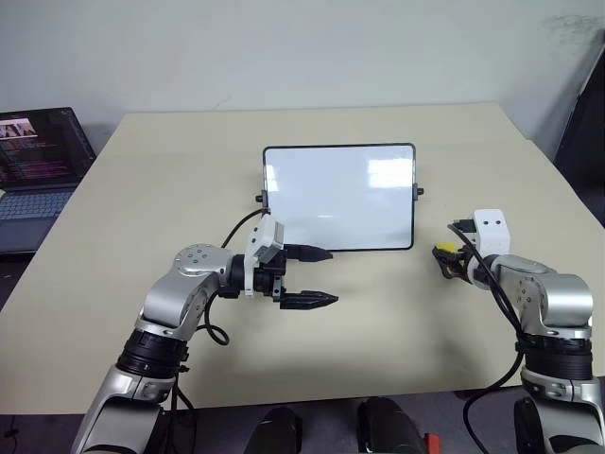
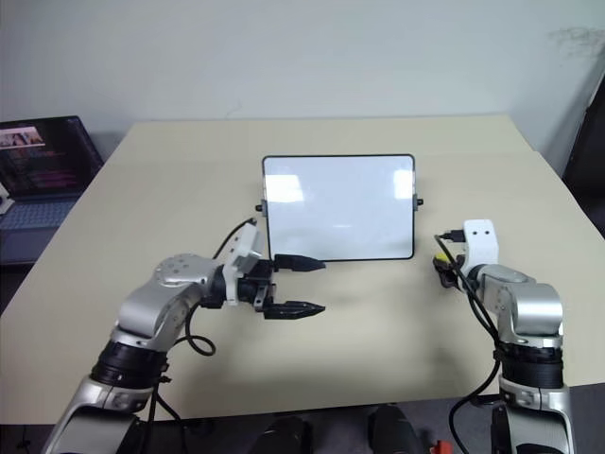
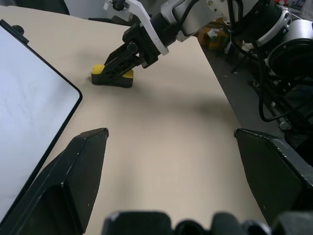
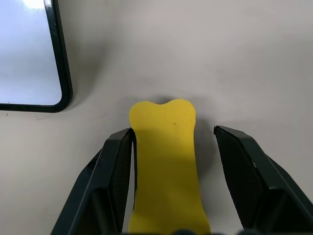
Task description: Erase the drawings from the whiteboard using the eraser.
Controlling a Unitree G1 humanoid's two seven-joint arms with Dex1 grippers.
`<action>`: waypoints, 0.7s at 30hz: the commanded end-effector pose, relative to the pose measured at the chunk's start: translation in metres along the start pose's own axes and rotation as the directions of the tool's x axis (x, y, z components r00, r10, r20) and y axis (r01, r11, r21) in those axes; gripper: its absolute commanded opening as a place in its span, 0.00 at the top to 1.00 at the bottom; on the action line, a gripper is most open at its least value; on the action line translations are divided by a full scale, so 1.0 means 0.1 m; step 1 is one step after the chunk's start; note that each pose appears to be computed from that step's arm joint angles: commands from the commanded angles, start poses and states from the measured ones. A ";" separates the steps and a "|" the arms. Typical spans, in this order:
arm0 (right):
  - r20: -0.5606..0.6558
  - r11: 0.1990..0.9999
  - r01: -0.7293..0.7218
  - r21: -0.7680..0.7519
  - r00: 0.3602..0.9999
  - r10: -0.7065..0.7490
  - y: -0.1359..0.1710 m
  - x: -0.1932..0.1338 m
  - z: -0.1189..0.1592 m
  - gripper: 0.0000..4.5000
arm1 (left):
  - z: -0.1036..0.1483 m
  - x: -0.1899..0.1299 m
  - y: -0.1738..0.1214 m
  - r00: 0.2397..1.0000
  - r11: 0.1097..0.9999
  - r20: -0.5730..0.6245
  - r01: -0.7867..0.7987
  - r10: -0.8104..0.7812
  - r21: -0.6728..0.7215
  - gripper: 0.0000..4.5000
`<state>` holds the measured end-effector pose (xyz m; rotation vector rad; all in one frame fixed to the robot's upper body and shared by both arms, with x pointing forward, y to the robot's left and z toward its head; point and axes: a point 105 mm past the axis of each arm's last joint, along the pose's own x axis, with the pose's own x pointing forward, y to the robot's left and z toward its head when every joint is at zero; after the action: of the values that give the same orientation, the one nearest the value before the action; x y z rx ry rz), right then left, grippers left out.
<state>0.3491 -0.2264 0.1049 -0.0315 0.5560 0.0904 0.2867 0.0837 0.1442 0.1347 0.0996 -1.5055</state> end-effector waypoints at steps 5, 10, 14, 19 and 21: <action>0.053 1.000 -0.004 -0.003 0.999 0.004 0.01 -0.08 0.15 0.28 | 0.09 -0.01 0.01 1.000 0.999 0.011 0.000 0.000 0.043 0.00; 0.042 0.998 -0.055 0.007 0.998 0.055 0.14 -0.10 0.12 0.28 | 0.09 -0.02 0.01 1.000 0.999 0.009 0.000 -0.001 0.042 0.00; 0.045 0.998 -0.054 0.013 0.998 0.054 0.13 -0.11 0.13 0.28 | 0.09 -0.02 0.01 1.000 0.999 0.009 0.000 0.000 0.040 0.00; 0.046 0.998 -0.053 0.023 0.998 0.052 0.12 -0.11 0.14 0.28 | 0.09 -0.03 0.01 1.000 0.999 0.008 0.000 0.000 0.039 0.00; 0.042 0.999 -0.031 0.020 0.999 0.030 0.06 -0.11 0.12 0.28 | 0.09 -0.02 0.01 1.000 0.999 0.007 -0.001 0.000 0.039 0.00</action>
<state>0.3436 -0.2127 0.1078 0.0037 0.5682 0.1415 0.2866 0.0837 0.1442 0.1348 0.0993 -1.5062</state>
